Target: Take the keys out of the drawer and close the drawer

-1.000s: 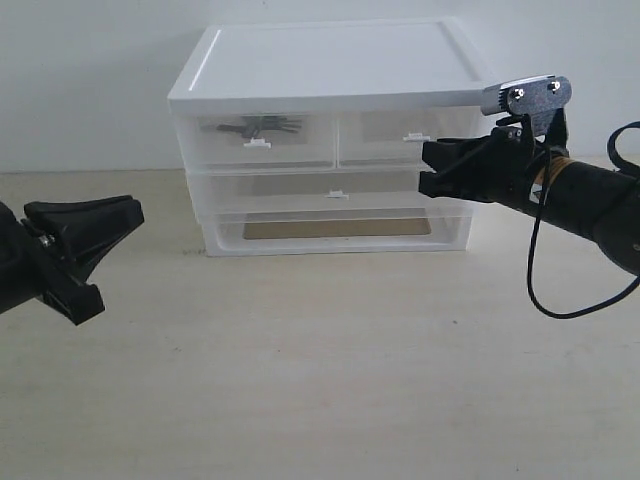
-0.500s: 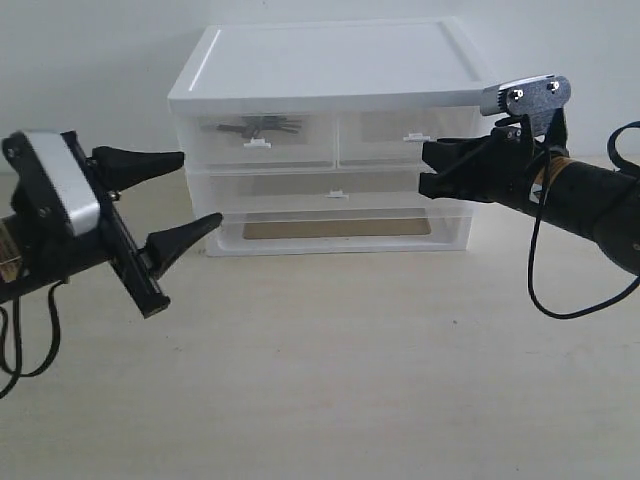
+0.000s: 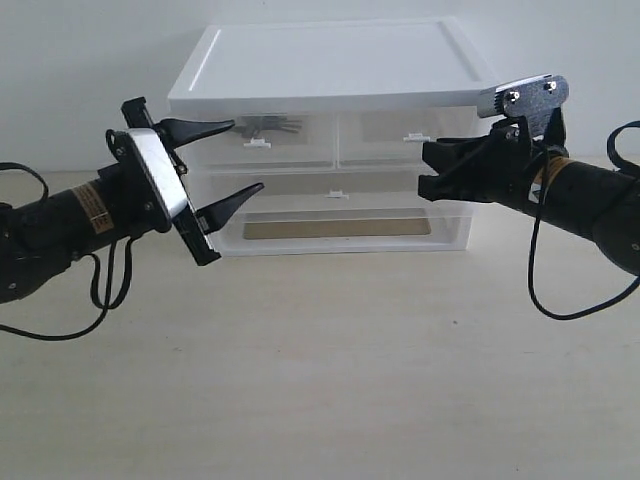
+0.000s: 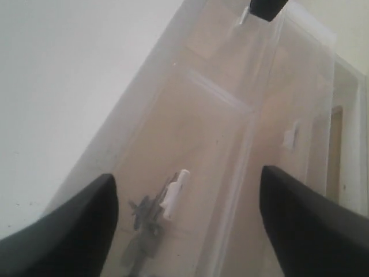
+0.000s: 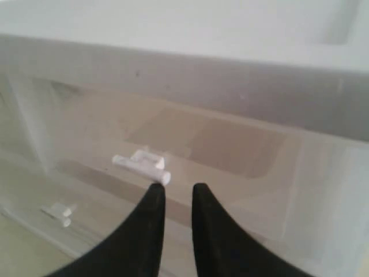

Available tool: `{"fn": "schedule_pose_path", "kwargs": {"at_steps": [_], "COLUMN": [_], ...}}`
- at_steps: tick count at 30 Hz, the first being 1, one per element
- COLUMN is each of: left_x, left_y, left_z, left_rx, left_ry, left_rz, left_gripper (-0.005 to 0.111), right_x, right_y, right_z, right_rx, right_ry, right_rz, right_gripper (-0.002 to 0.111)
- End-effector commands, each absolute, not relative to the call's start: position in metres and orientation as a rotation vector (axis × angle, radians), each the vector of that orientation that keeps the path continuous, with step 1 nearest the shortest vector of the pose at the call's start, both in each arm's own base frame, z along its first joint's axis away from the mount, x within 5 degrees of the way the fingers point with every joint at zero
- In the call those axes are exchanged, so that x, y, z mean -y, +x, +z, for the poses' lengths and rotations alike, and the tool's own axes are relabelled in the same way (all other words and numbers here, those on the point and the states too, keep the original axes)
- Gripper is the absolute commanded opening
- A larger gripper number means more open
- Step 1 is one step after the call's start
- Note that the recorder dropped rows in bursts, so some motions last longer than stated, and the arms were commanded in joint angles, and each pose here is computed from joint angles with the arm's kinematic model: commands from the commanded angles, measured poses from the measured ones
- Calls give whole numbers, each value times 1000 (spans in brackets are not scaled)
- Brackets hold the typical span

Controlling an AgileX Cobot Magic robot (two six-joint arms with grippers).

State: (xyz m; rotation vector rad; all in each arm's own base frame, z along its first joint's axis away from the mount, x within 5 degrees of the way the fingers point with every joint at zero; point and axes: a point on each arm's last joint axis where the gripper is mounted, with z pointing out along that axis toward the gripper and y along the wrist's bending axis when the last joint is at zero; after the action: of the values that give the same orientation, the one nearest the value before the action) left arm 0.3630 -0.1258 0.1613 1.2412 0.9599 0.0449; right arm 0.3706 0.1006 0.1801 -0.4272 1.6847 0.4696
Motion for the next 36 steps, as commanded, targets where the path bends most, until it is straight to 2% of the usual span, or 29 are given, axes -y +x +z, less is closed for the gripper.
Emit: {"fn": "schedule_pose_path", "kwargs": {"at_steps": [1, 8, 16, 18, 26, 31, 36], "left_x": [131, 142, 143, 141, 137, 137, 135], "left_y": [377, 386, 393, 394, 398, 398, 401], "left_z": [155, 150, 150, 151, 153, 152, 147], "left_rx": [-937, -843, -833, -847, -899, -866, -855], "left_ry": [1244, 1296, 1273, 1256, 1193, 1232, 1316], "left_rz": [62, 149, 240, 248, 277, 335, 436], "left_gripper": [64, 59, 29, 24, 21, 4, 4], "right_x": [-96, -95, -95, -95, -95, -95, -95], "right_y": [374, 375, 375, 375, 375, 375, 375], "right_z": [186, 186, 186, 186, 186, 186, 186], "right_rx": [-1656, -1658, -1659, -1659, -1659, -1659, -1659], "right_ry": [-381, -370, -370, -370, -370, -370, -370], "right_rz": [445, 440, 439, 439, 439, 439, 439], "right_gripper": [17, 17, 17, 17, 17, 17, 17]}}
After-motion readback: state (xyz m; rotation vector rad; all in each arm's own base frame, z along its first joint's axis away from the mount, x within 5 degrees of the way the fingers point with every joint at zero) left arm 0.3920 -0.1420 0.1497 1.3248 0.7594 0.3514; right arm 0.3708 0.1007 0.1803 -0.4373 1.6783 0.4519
